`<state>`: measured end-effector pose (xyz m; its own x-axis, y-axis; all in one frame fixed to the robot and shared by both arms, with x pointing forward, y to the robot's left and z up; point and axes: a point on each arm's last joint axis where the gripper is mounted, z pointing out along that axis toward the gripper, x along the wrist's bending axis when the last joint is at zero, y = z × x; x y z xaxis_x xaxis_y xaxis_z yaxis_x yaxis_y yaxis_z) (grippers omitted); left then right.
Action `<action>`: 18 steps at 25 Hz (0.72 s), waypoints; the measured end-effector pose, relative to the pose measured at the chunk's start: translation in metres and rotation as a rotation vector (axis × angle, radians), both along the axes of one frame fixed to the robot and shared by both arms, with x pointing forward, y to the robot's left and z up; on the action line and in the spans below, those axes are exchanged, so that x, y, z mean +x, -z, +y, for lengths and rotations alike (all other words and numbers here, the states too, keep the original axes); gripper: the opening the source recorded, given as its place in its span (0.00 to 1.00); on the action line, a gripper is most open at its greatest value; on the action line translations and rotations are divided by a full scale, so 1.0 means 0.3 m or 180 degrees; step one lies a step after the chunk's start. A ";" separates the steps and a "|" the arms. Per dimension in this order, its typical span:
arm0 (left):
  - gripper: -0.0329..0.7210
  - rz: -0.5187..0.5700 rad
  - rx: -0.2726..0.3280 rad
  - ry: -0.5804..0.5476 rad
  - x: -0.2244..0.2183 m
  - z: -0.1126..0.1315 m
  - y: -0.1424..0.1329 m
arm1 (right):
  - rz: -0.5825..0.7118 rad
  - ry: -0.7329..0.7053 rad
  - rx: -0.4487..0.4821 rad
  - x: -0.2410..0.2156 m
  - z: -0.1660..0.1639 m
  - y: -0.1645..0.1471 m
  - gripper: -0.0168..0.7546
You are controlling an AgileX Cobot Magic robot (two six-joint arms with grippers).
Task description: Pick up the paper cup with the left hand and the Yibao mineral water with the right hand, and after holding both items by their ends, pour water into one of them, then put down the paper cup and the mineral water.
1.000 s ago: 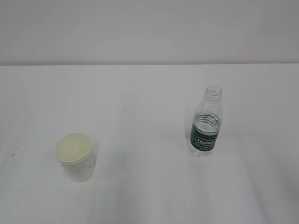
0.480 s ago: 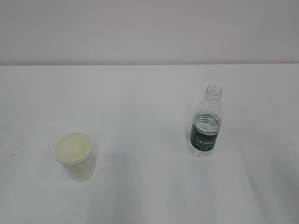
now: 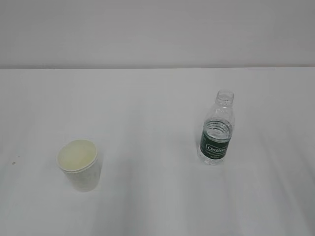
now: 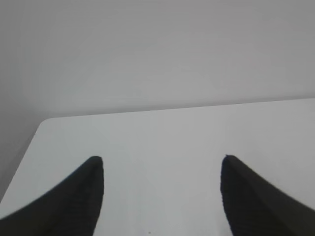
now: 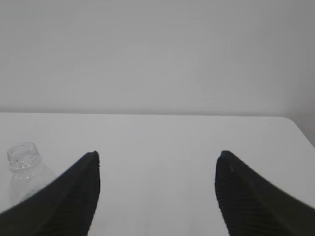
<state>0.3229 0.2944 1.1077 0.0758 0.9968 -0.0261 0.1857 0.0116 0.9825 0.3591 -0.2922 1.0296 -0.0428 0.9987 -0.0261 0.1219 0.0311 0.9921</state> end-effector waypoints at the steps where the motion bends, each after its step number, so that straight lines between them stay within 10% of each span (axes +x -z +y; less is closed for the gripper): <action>1: 0.75 0.0000 0.0000 0.0000 0.000 0.000 0.000 | -0.0017 0.0003 0.0012 0.000 0.000 0.000 0.74; 18: 0.75 -0.0107 0.0094 -0.0032 0.002 0.005 -0.010 | -0.0365 -0.0390 0.0065 -0.022 0.036 0.127 0.74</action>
<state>0.3235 0.2957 1.1105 0.0662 0.9978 0.0057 0.1525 -0.0157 0.9882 0.3527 -0.2815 0.9914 -0.1623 0.9866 -0.0174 0.0045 0.0184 0.9998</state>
